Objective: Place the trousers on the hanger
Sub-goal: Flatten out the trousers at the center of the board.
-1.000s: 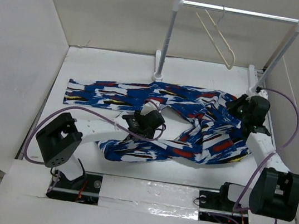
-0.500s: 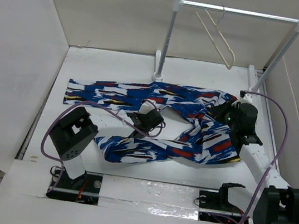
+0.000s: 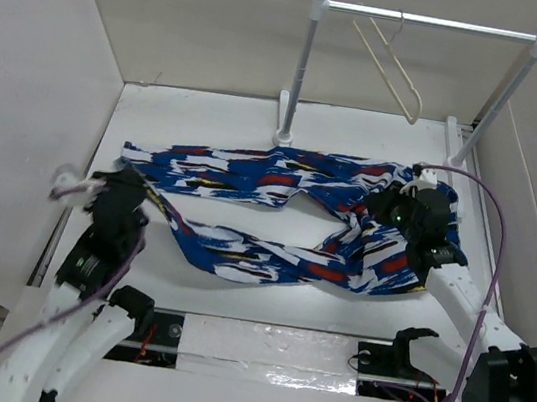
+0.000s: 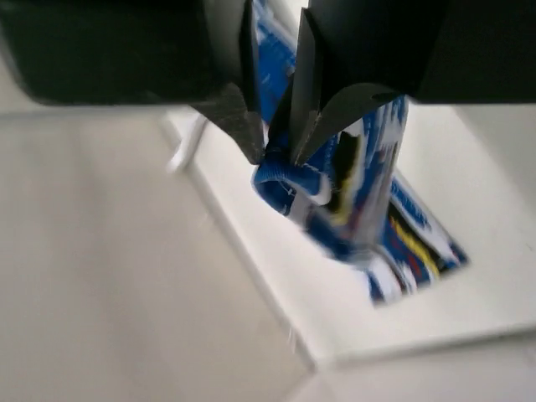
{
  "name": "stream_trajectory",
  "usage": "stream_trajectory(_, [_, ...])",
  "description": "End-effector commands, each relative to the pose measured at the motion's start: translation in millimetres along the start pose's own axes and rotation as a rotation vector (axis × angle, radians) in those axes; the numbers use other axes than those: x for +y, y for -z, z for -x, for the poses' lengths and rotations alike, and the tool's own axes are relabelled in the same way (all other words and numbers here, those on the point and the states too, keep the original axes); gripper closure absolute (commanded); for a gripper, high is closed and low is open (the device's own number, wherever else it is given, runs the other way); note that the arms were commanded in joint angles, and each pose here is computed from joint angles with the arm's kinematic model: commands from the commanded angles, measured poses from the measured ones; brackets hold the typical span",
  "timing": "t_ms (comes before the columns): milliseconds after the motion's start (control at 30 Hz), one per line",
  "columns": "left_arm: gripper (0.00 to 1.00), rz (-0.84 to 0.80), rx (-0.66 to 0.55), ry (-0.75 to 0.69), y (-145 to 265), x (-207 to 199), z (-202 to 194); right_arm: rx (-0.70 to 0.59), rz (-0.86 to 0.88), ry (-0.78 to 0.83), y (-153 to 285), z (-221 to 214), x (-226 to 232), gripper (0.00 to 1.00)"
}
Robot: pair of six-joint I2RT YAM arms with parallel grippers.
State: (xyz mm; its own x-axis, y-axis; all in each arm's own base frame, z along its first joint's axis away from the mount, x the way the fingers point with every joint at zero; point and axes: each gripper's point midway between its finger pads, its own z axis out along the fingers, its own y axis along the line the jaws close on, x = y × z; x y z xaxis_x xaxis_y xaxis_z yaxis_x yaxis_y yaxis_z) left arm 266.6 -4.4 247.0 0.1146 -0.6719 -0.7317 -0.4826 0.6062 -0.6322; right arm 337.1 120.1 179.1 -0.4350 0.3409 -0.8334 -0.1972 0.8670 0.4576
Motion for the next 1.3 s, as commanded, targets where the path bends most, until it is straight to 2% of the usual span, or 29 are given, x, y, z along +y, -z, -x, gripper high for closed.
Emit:
stream_trajectory(0, [0.83, 0.037, -0.194, 0.184, 20, 47, 51, -0.013, 0.016, 0.050, 0, 7, 7, 0.80])
stream_trajectory(33, [0.60, 0.031, -0.216, 0.208, 25, 52, 57, 0.007, 0.013, 0.053, -2, 2, 7, 0.80])
stream_trajectory(67, [0.46, 0.018, -0.234, 0.241, 33, 55, 66, 0.010, 0.011, 0.056, -3, 2, 7, 0.80])
stream_trajectory(133, [0.26, 0.070, -0.239, 0.245, 36, 70, 66, 0.038, 0.014, 0.055, -6, -3, 7, 0.77])
stream_trajectory(233, [0.26, 0.084, -0.263, 0.276, 45, 72, 80, 0.046, 0.014, 0.050, -8, -7, 5, 0.76])
stream_trajectory(300, [0.27, 0.029, -0.296, 0.294, 49, 55, 97, 0.056, 0.012, 0.044, -10, -9, 4, 0.75])
stream_trajectory(367, [0.27, 0.019, -0.265, 0.208, 40, 43, 89, 0.056, 0.010, 0.042, -11, -10, 4, 0.75])
stream_trajectory(400, [0.27, -0.010, -0.232, 0.199, 35, 30, 82, 0.053, 0.009, 0.041, -11, -9, 3, 0.76])
stream_trajectory(433, [0.27, -0.012, -0.203, 0.165, 28, 23, 73, 0.046, 0.002, 0.040, -11, -8, 2, 0.82])
stream_trajectory(467, [0.27, 0.017, -0.156, 0.089, 9, 16, 52, 0.043, -0.004, 0.041, -10, -7, 2, 0.89])
stream_trajectory(500, [0.27, 0.004, -0.118, 0.077, 1, 5, 41, 0.029, -0.013, 0.036, -8, -3, 0, 1.00])
stream_trajectory(533, [0.27, 0.020, -0.083, 0.061, -8, 0, 27, 0.024, -0.025, 0.038, -6, -1, -2, 1.00])
stream_trajectory(567, [0.27, 0.054, -0.028, -0.015, -26, -2, 2, 0.018, -0.026, 0.042, -3, 0, -1, 1.00])
stream_trajectory(633, [0.27, 0.022, 0.025, -0.028, -45, -21, -19, -0.001, -0.053, 0.047, 7, 4, -4, 1.00])
stream_trajectory(667, [0.27, 0.087, 0.062, -0.080, -69, -10, -37, -0.014, -0.077, 0.045, 11, 7, -10, 1.00])
stream_trajectory(700, [0.27, 0.059, 0.119, -0.067, -78, -23, -44, -0.020, -0.109, 0.041, 15, 5, -18, 1.00])
stream_trajectory(733, [0.27, 0.087, 0.152, -0.070, -89, -19, -51, -0.042, -0.141, 0.037, 20, 8, -25, 1.00])
stream_trajectory(767, [0.27, 0.162, 0.185, -0.081, -110, -1, -61, -0.044, -0.153, 0.032, 23, 7, -29, 0.95])
stream_trajectory(800, [0.27, 0.143, 0.215, -0.067, -118, -5, -66, -0.051, -0.162, 0.020, 26, 8, -34, 0.86])
stream_trajectory(867, [0.26, 0.194, 0.242, -0.074, -136, 14, -80, -0.040, -0.155, 0.003, 29, -1, -36, 0.75])
stream_trajectory(900, [0.25, 0.213, 0.233, -0.062, -147, 22, -75, -0.032, -0.162, 0.002, 30, -6, -39, 0.63])
stream_trajectory(967, [0.24, 0.283, 0.272, -0.102, -165, 45, -88, -0.015, -0.168, -0.006, 28, -19, -45, 0.52])
stream_trajectory(1033, [0.24, 0.297, 0.310, -0.100, -185, 48, -88, 0.033, -0.151, -0.021, 28, -30, -45, 0.50])
stream_trajectory(1067, [0.24, 0.350, 0.351, -0.120, -194, 64, -103, 0.046, -0.150, -0.022, 27, -34, -45, 0.50])
stream_trajectory(1133, [0.25, 0.375, 0.370, -0.116, -207, 71, -103, 0.082, -0.127, -0.036, 27, -47, -42, 0.49])
stream_trajectory(1267, [0.25, 0.419, 0.399, -0.110, -224, 95, -113, 0.165, -0.190, -0.079, 34, -85, -60, 0.49])
